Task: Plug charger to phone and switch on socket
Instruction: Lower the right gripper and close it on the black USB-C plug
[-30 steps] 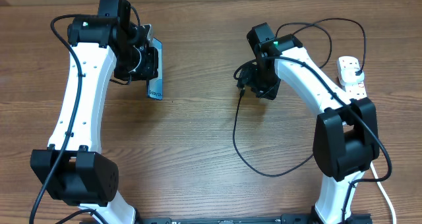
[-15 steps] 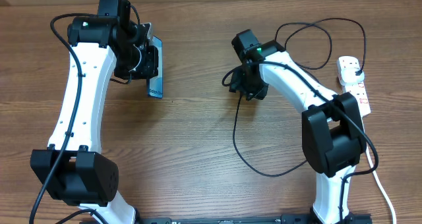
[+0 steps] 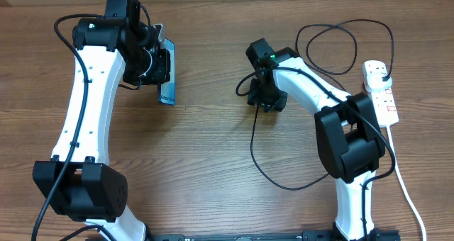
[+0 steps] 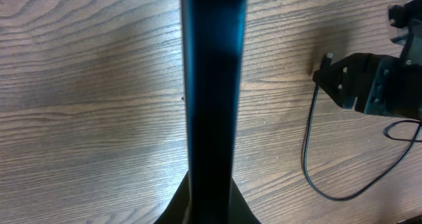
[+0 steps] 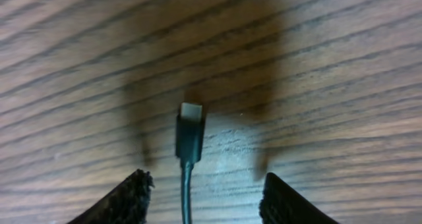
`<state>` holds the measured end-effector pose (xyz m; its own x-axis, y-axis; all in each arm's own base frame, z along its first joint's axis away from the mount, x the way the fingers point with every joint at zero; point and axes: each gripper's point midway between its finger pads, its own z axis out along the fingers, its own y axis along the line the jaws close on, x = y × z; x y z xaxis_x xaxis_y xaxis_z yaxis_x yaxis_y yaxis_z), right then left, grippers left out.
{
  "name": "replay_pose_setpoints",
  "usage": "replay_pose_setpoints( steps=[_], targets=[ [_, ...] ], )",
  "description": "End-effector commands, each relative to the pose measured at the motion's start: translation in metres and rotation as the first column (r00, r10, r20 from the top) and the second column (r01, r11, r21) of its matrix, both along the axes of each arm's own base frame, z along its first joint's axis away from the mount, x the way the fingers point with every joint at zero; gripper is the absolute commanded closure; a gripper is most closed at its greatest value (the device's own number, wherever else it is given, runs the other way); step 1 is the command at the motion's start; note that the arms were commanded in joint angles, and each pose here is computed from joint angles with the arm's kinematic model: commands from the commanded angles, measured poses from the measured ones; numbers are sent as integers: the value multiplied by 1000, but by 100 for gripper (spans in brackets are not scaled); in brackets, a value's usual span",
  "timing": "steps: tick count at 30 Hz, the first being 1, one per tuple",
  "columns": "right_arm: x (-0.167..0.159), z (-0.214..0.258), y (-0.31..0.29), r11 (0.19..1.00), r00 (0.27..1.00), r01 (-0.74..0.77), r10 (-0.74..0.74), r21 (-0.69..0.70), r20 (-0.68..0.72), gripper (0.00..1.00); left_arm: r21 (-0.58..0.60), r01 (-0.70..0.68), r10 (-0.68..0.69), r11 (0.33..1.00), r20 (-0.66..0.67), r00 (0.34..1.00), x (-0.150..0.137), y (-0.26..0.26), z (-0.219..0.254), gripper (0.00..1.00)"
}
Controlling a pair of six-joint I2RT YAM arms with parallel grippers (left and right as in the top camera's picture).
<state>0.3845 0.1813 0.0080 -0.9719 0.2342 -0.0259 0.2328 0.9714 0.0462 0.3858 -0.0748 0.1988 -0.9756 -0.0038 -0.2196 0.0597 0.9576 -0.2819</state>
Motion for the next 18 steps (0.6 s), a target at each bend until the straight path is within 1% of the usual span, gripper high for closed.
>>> replay_pose_setpoints(
  steps=[1,5,6,14,17,18],
  targets=[
    [-2,-8,-1,1000,1000,-1,1,-7,-17,51,-11,-13,13,1000,17,1000,3,-2,5,96],
    [-9,-26,-3,1000,998,-2,0,-24,-63,56,-11,-9,9,1000,17,1000,3,-3,5,96],
    [-9,-28,-3,1000,998,-2,0,-25,-67,60,-11,-7,7,1000,17,1000,3,-4,5,96],
    [-9,-28,-1,1000,998,-6,5,-14,-68,70,-12,-7,7,1000,24,1000,4,-4,6,96],
    [-8,-28,-1,1000,998,-6,5,-12,-65,81,-12,-7,7,1000,24,1000,4,-4,6,96],
    [-8,-28,-1,1000,998,-6,5,-12,-64,87,-11,-7,7,1000,24,1000,4,-4,6,96]
  ],
)
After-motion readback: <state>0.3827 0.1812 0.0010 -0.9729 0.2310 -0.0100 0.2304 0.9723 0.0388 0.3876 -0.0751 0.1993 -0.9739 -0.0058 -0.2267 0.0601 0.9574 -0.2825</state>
